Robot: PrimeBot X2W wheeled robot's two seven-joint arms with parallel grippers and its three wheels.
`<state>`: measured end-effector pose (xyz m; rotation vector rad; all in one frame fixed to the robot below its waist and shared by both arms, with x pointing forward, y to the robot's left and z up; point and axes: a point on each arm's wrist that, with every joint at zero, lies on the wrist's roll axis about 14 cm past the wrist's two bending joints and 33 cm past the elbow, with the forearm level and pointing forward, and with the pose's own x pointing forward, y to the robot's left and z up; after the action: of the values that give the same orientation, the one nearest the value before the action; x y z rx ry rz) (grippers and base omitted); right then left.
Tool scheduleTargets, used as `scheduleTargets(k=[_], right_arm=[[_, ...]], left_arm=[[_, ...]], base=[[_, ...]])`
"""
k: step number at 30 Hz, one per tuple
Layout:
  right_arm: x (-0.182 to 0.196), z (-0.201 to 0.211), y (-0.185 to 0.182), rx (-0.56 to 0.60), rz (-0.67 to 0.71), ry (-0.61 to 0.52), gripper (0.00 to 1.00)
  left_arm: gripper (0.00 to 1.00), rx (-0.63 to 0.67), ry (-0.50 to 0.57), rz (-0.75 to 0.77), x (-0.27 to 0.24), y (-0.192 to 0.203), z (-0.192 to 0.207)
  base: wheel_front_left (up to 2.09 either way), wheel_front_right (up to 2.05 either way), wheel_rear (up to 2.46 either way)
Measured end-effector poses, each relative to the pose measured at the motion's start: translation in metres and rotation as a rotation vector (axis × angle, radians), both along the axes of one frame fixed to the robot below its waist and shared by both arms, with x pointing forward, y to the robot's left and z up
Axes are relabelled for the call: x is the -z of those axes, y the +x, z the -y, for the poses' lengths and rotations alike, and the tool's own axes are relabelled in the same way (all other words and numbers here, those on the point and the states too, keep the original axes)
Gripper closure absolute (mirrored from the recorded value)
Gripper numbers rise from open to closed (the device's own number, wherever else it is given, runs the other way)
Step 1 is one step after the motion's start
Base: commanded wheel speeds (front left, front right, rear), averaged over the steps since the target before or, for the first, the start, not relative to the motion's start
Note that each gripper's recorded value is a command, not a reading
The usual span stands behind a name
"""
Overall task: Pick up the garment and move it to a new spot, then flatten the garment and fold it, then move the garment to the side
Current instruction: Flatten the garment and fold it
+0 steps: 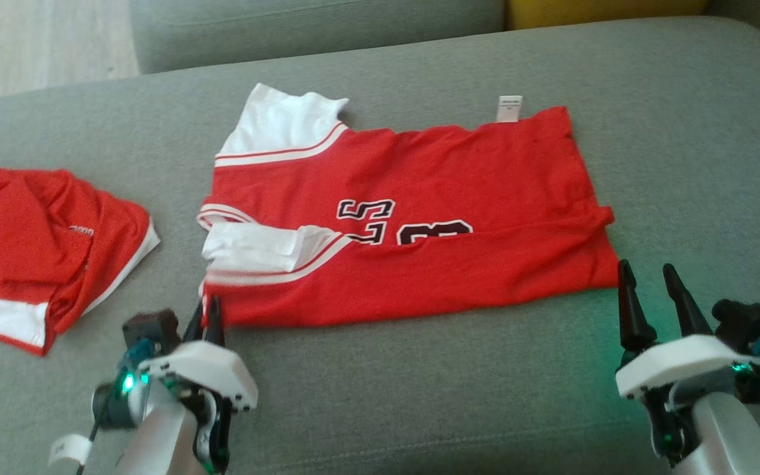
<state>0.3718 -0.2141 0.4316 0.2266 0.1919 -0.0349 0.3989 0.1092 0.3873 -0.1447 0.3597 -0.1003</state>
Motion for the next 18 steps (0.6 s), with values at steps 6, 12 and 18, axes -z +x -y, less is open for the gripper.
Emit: scheduleTargets(k=[6,12,18], right_arm=[[0.033,0.004,0.012,0.048,-0.156,0.093,0.00],[0.052,-0.001,0.024,0.045,-0.251,0.118,0.00],[0.070,-0.013,0.036,0.026,-0.338,0.153,0.61]], left_arm=[[1.00,0.000,-0.031,0.108,-0.028,0.003,0.000],[1.00,0.005,-0.036,0.111,-0.027,-0.004,0.000],[1.00,-0.006,-0.034,0.105,-0.024,-0.006,-0.004]], base=[[0.00,0.00,0.00],[0.00,0.00,0.00],[0.00,0.00,0.00]])
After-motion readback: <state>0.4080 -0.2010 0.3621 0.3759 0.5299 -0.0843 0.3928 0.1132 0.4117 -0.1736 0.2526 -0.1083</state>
